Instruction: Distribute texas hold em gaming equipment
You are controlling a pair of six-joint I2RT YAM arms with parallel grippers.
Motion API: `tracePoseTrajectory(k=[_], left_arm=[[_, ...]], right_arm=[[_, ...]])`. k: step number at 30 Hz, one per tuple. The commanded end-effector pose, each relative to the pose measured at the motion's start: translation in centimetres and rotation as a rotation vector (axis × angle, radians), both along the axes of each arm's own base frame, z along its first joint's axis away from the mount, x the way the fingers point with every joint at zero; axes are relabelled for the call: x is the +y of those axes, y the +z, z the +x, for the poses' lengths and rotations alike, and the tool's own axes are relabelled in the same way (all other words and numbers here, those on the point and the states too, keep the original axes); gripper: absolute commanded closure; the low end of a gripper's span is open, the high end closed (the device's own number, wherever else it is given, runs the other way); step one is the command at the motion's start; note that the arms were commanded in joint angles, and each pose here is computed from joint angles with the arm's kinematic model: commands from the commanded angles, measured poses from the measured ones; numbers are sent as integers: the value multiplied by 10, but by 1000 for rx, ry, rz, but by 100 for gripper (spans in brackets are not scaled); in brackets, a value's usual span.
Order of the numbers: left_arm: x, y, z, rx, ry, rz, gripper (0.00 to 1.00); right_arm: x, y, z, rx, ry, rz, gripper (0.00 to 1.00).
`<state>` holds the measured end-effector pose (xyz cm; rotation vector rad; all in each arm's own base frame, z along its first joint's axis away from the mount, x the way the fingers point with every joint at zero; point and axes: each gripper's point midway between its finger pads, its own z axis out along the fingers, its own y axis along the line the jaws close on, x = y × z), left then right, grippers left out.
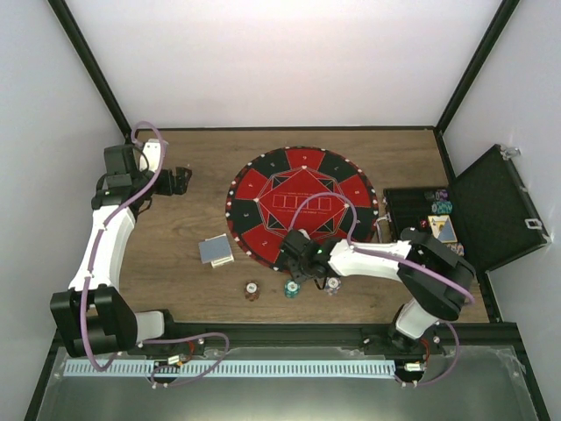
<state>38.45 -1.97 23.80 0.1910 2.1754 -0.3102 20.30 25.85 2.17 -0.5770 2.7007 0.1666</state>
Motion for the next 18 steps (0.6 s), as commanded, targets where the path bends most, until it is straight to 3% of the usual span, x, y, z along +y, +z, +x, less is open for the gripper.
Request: tracePoseTrajectory(k=[1,7,18], left_arm=[[-1,7,1,-1,0,-26,0],[-1,5,0,10,-1,-30,0],[-2,3,-3,27,-9,-26,0]], right_arm=[[9,6,6,-26,-3,0,68],[23,7,16,-42,13,9,77],[67,3,46,-91,95,-5,80]])
